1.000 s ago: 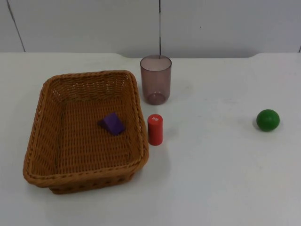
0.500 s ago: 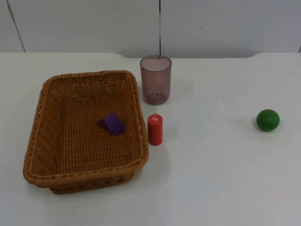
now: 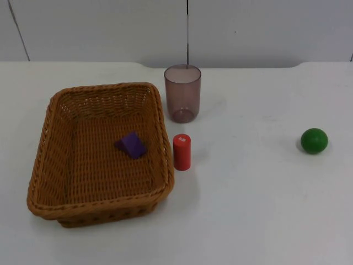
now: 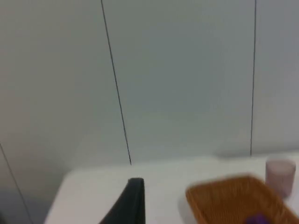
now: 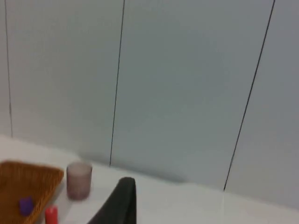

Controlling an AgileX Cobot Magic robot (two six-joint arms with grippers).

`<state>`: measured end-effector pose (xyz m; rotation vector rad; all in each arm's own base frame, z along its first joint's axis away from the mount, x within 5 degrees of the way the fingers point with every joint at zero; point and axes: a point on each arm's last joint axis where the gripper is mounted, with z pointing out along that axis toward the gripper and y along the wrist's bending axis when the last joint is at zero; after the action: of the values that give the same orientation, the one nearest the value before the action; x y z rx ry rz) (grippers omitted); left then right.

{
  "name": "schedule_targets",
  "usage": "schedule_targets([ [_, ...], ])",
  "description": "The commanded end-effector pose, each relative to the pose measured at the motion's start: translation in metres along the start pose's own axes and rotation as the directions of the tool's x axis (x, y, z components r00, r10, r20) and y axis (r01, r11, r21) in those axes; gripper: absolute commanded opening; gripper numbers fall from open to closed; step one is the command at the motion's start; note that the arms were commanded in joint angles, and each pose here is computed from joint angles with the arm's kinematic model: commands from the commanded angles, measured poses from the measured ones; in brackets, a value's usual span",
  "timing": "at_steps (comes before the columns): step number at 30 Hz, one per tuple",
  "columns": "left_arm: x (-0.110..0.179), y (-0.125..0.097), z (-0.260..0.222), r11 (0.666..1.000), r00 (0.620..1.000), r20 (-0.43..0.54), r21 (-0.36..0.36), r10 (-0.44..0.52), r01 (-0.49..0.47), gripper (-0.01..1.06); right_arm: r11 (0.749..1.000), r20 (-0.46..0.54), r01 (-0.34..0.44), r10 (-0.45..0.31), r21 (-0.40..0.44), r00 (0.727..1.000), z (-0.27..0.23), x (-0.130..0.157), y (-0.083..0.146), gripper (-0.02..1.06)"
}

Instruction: Pick up the basket with the left hand and place the triangular block into the basket with the right hand.

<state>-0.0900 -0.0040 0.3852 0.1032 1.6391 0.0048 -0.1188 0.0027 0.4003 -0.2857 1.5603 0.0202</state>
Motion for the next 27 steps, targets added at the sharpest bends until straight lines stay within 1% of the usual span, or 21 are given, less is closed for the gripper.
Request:
schedule_targets([
  [1, 0.01, 0.0, 0.013, 1.0, 0.999, -0.054, 0.021, -0.004, 0.005, 1.05, 1.0, -0.058, -0.009, 0.009, -0.006, 0.998, 0.01, 0.008, 0.001, 1.05],
  [4, 0.034, -0.001, 0.037, 0.999, 0.985, -0.175, 0.04, -0.012, 0.019, 1.05, 0.999, -0.155, -0.043, 0.04, -0.018, 0.987, 0.032, 0.026, 0.001, 1.05],
  [5, 0.037, -0.001, 0.04, 0.999, 0.982, -0.188, 0.041, -0.012, 0.02, 1.05, 0.998, -0.187, -0.056, 0.051, -0.021, 0.981, 0.039, 0.033, 0.001, 1.05],
  [6, 0.037, -0.001, 0.04, 0.999, 0.982, -0.188, 0.041, -0.012, 0.02, 1.05, 0.998, -0.187, -0.056, 0.051, -0.021, 0.981, 0.039, 0.033, 0.001, 1.05],
  [8, 0.049, -0.001, 0.051, 0.999, 0.971, -0.238, 0.043, -0.014, 0.024, 1.05, 0.997, -0.249, -0.073, 0.064, -0.026, 0.966, 0.052, 0.046, 0.002, 1.05],
  [10, 0.056, 0.0, 0.058, 0.999, 0.966, -0.257, 0.032, -0.012, 0.021, 1.05, 0.996, -0.311, -0.082, 0.07, -0.026, 0.948, 0.064, 0.06, 0.002, 1.05],
  [11, 0.056, 0.0, 0.058, 0.999, 0.966, -0.257, 0.032, -0.012, 0.021, 1.05, 0.996, -0.311, -0.082, 0.07, -0.026, 0.948, 0.064, 0.06, 0.002, 1.05],
  [13, 0.065, -0.001, 0.066, 0.999, 0.958, -0.286, 0.028, -0.024, 0.033, 1.05, 0.996, -0.366, -0.094, 0.087, 0.0, 0.926, 0.074, 0.074, 0.001, 1.05],
  [15, 0.077, -0.001, 0.075, 0.999, 0.944, -0.329, 0.027, -0.032, 0.043, 1.05, 0.994, -0.406, -0.103, 0.113, 0.046, 0.907, 0.084, 0.087, -0.002, 1.05],
  [16, 0.077, -0.001, 0.075, 0.999, 0.944, -0.329, 0.027, -0.032, 0.043, 1.05, 0.994, -0.406, -0.103, 0.113, 0.046, 0.907, 0.084, 0.087, -0.002, 1.05],
  [18, 0.091, -0.001, 0.083, 0.999, 0.925, -0.38, 0.023, -0.029, 0.041, 1.05, 0.992, -0.431, -0.103, 0.124, 0.071, 0.894, 0.094, 0.1, -0.004, 1.05],
  [19, 0.096, -0.001, 0.085, 0.999, 0.918, -0.397, 0.018, -0.025, 0.036, 1.05, 0.992, -0.436, -0.103, 0.124, 0.071, 0.891, 0.097, 0.103, -0.003, 1.05],
  [21, 0.1, 0.0, 0.088, 0.999, 0.91, -0.413, 0.014, -0.022, 0.031, 1.05, 0.992, -0.441, -0.107, 0.126, 0.069, 0.889, 0.1, 0.108, -0.003, 1.05],
  [22, 0.103, 0.0, 0.09, 1.0, 0.907, -0.42, 0.011, -0.022, 0.029, 1.05, 0.991, -0.451, -0.111, 0.131, 0.07, 0.883, 0.102, 0.111, -0.003, 1.05],
  [23, 0.103, 0.0, 0.091, 0.999, 0.912, -0.409, 0.005, -0.029, 0.034, 1.05, 0.99, -0.464, -0.119, 0.139, 0.073, 0.875, 0.104, 0.116, -0.002, 1.05],
  [25, 0.103, 0.0, 0.091, 0.999, 0.911, -0.411, -0.001, -0.037, 0.041, 1.05, 0.99, -0.465, -0.123, 0.144, 0.075, 0.873, 0.106, 0.118, -0.002, 1.05],
  [27, 0.105, 0.001, 0.092, 0.999, 0.91, -0.411, -0.013, -0.043, 0.041, 1.05, 0.989, -0.44, -0.122, 0.145, 0.081, 0.886, 0.109, 0.118, -0.003, 1.05],
])
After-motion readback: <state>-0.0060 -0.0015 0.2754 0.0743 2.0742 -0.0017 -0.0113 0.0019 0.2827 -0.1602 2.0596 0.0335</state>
